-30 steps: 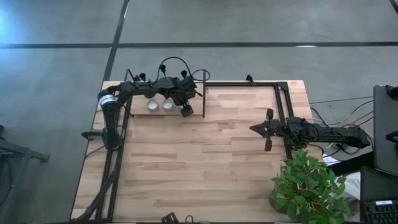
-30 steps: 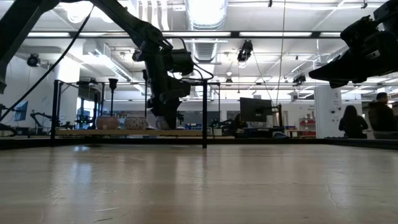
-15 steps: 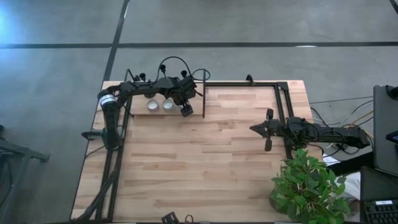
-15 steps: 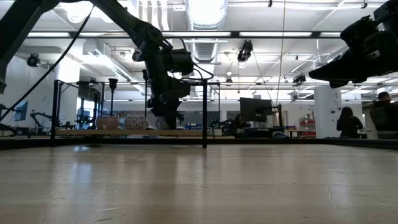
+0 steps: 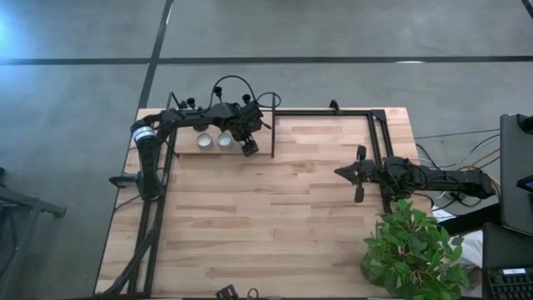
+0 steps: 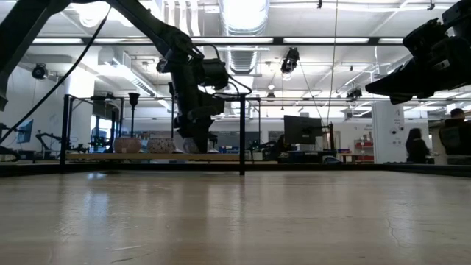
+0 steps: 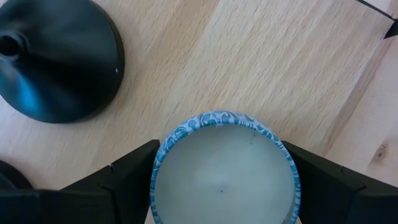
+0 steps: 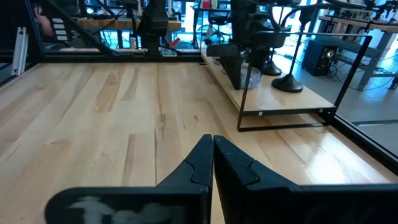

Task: Pick & Place candle stick holders
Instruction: Align the blue scented candle with the white scented candle on the shelf

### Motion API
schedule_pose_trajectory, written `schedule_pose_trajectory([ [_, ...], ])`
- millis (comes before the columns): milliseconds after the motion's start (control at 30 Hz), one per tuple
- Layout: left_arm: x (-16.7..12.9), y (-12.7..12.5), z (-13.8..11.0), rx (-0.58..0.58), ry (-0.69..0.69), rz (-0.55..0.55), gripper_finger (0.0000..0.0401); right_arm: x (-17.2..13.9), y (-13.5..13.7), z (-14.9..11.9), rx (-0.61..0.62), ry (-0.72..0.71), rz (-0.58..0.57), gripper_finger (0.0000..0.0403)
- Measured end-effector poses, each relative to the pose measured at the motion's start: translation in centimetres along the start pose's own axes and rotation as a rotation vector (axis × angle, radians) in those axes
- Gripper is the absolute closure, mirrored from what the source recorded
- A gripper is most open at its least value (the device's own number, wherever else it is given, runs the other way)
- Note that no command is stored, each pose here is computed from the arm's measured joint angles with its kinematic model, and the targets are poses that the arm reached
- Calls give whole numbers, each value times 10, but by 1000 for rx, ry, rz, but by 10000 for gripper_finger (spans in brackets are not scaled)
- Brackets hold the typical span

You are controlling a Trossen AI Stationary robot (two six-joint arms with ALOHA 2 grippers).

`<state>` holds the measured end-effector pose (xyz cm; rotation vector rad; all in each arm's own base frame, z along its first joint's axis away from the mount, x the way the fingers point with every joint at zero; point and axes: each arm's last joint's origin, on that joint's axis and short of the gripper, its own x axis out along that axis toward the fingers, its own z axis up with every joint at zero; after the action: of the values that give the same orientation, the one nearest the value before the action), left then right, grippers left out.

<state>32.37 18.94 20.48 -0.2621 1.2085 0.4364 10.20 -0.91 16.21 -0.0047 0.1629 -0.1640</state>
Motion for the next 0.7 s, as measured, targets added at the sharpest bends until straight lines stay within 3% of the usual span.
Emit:
schedule_pose_trajectory([
  [700,0,-1,3,24,-28,-28,65,0,0,0,0,0,0,394],
])
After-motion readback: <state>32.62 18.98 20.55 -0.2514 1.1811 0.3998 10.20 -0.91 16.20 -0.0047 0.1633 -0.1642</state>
